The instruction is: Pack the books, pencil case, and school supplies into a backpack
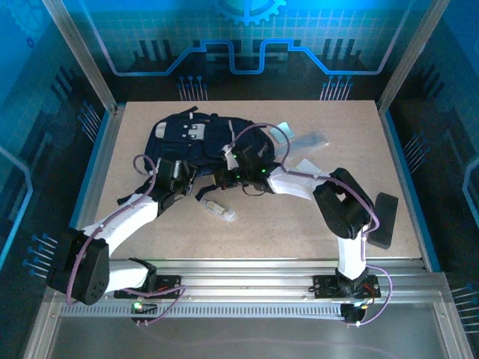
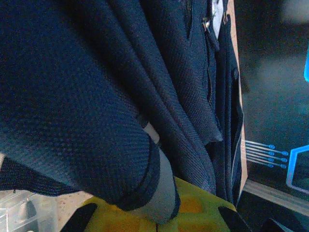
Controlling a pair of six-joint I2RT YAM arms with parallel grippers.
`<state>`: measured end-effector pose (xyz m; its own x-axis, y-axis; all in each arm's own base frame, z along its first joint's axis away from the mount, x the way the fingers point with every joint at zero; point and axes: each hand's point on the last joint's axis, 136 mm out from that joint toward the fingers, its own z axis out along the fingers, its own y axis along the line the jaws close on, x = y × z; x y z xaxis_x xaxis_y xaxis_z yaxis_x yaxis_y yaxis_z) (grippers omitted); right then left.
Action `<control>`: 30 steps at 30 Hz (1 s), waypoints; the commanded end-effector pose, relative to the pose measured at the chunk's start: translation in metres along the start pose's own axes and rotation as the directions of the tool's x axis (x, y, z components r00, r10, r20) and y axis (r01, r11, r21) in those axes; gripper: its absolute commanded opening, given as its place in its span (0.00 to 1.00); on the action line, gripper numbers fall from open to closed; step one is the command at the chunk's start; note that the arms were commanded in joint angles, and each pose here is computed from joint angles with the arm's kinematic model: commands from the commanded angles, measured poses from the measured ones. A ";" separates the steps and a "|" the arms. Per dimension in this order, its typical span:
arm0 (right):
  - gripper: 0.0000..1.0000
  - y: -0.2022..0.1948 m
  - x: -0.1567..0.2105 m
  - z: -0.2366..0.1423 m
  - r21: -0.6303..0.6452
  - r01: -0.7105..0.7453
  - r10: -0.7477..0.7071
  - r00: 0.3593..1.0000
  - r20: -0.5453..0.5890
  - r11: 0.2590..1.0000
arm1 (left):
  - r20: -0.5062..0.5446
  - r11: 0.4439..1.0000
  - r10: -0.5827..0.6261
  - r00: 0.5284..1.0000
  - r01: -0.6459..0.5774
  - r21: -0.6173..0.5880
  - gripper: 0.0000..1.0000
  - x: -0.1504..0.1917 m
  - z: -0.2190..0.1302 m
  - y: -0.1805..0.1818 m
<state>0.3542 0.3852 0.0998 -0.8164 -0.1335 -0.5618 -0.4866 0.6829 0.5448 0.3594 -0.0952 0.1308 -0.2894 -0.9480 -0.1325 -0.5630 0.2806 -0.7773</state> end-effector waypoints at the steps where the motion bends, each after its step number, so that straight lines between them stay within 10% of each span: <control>1: 0.00 -0.093 0.027 -0.039 0.202 -0.160 0.184 0.977 -0.106 0.966 | 0.169 0.997 0.035 0.985 -0.023 -0.075 0.00 -0.052 -0.004 0.024; 15: 0.00 -0.141 0.021 -0.103 0.322 -0.118 0.198 0.953 -0.229 0.939 | 0.234 0.983 0.141 0.962 -0.108 -0.150 0.00 -0.101 0.004 0.032; 25: 0.00 -0.018 0.024 -0.062 -0.026 -0.123 0.109 0.948 -0.300 0.992 | 0.206 0.978 0.209 0.956 -0.201 -0.060 0.00 -0.127 0.080 -0.016; 30: 0.00 0.033 0.007 -0.033 -0.173 -0.133 0.080 0.957 -0.280 0.976 | 0.015 0.973 0.231 0.973 -0.231 0.023 0.65 -0.111 0.106 -0.051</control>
<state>0.3266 0.3457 0.1075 -0.9101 -0.2736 -0.3111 -0.4124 0.6697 0.6176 0.4756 -0.0090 0.0837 -0.3413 -0.8893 -0.3043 -0.5852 0.4544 -0.6716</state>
